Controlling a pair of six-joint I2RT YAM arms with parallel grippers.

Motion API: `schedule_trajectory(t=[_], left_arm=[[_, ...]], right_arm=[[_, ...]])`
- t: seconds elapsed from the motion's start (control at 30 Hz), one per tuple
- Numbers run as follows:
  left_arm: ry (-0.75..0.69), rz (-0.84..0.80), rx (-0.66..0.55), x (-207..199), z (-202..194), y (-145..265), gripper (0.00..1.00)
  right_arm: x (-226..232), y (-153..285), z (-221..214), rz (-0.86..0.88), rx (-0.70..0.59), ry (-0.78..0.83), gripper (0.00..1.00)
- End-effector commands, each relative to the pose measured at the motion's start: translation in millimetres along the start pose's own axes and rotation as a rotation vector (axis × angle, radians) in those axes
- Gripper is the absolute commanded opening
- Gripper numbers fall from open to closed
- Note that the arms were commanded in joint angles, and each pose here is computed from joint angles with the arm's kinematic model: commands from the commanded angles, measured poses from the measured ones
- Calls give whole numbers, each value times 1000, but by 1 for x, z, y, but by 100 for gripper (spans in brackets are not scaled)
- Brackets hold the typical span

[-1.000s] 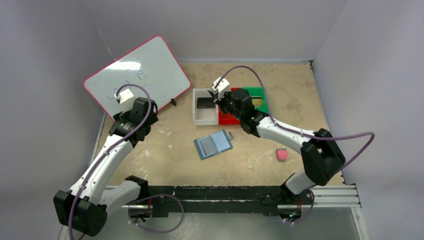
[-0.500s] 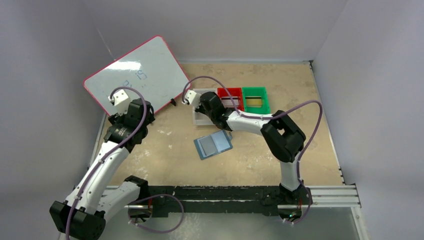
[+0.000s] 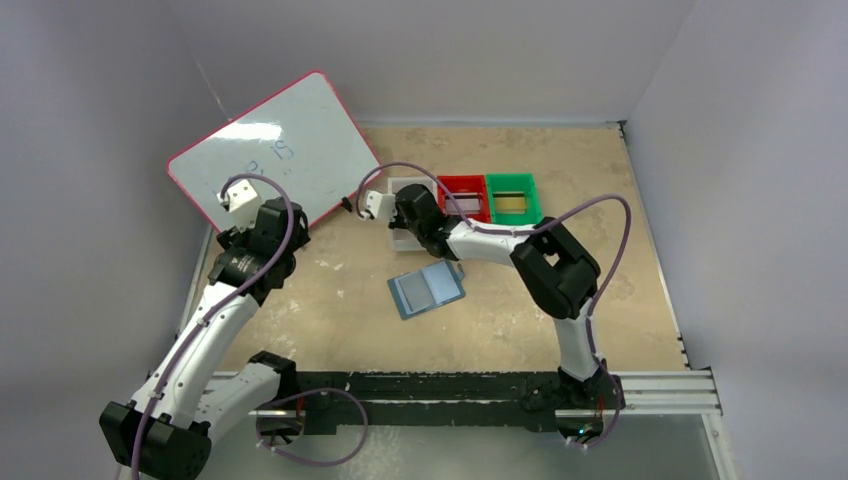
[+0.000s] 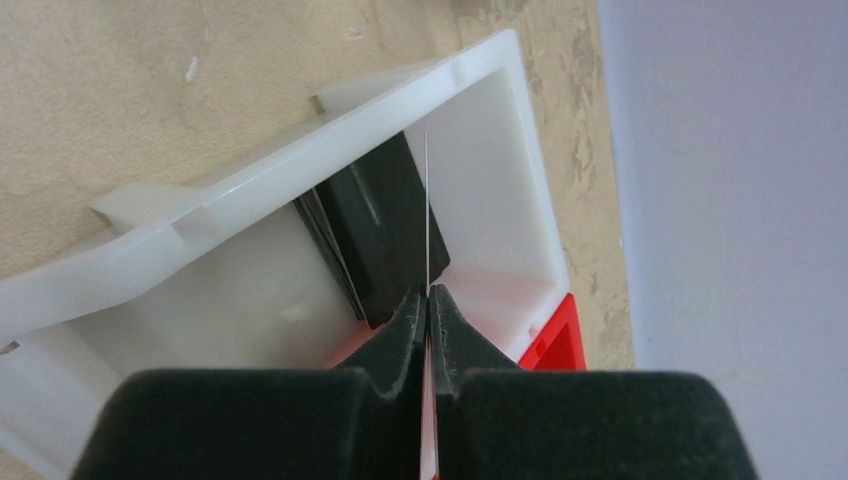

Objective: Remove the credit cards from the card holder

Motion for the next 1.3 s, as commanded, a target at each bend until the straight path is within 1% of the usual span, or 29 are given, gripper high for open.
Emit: schedule_trajectory(t=[0.0, 0.1, 0.13, 0.2, 0.23, 0.3, 0.37, 0.53, 0.57, 0.73, 0.8, 0.97, 1.07, 1.13, 1.2, 1.23, 1.27], left_arm=[[23, 11, -27, 1, 5, 0, 85], [20, 11, -26, 1, 4, 0, 85], [21, 12, -25, 1, 5, 0, 85], [20, 10, -25, 1, 4, 0, 85], [20, 9, -24, 1, 4, 0, 85], [15, 8, -22, 1, 4, 0, 85], [14, 4, -19, 0, 4, 0, 85], [11, 5, -17, 0, 4, -1, 85], [10, 5, -16, 0, 3, -1, 85], [5, 1, -12, -1, 3, -2, 85], [5, -1, -11, -1, 3, -2, 85], [-2, -3, -4, -2, 2, -3, 85], [-4, -2, -3, -3, 2, -3, 85], [-5, -4, -2, -3, 2, -3, 85], [-6, -5, -1, -4, 2, -4, 85], [-7, -6, -1, -4, 2, -4, 85], [-10, -7, 1, -4, 1, -4, 85]], right_arm=[[-11, -8, 12, -20, -55, 66, 2], [-13, -11, 12, -19, -56, 81, 6], [-14, -12, 12, -23, -56, 85, 9], [-17, -13, 12, -37, -62, 86, 20], [-17, -13, 12, -36, -64, 89, 23], [-18, -13, 12, -37, -66, 97, 25], [-19, -11, 13, -34, -69, 104, 30], [-19, -5, 12, 10, -72, 111, 34], [-19, -3, 12, 19, -71, 106, 39], [-29, 9, 19, 38, -95, 42, 43], [-34, 16, 23, 36, -117, 7, 48], [-44, 39, 36, 47, -190, -102, 54], [-55, 59, 41, -14, -228, -216, 56], [-54, 74, 40, -8, -260, -384, 58], [-48, 91, 39, 28, -276, -599, 59], [-43, 99, 38, 61, -258, -745, 62], [-38, 105, 35, 79, -213, -892, 64]])
Point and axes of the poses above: each gripper's point midway between its finger pads, its own y axis back along the fingers, its own x axis along the line the jaws close on, z = x × y, the point moved 10 cm from there along y, back along the fingers, and after that the axes turned 13 degrees about -y, right-handed, at the moved point
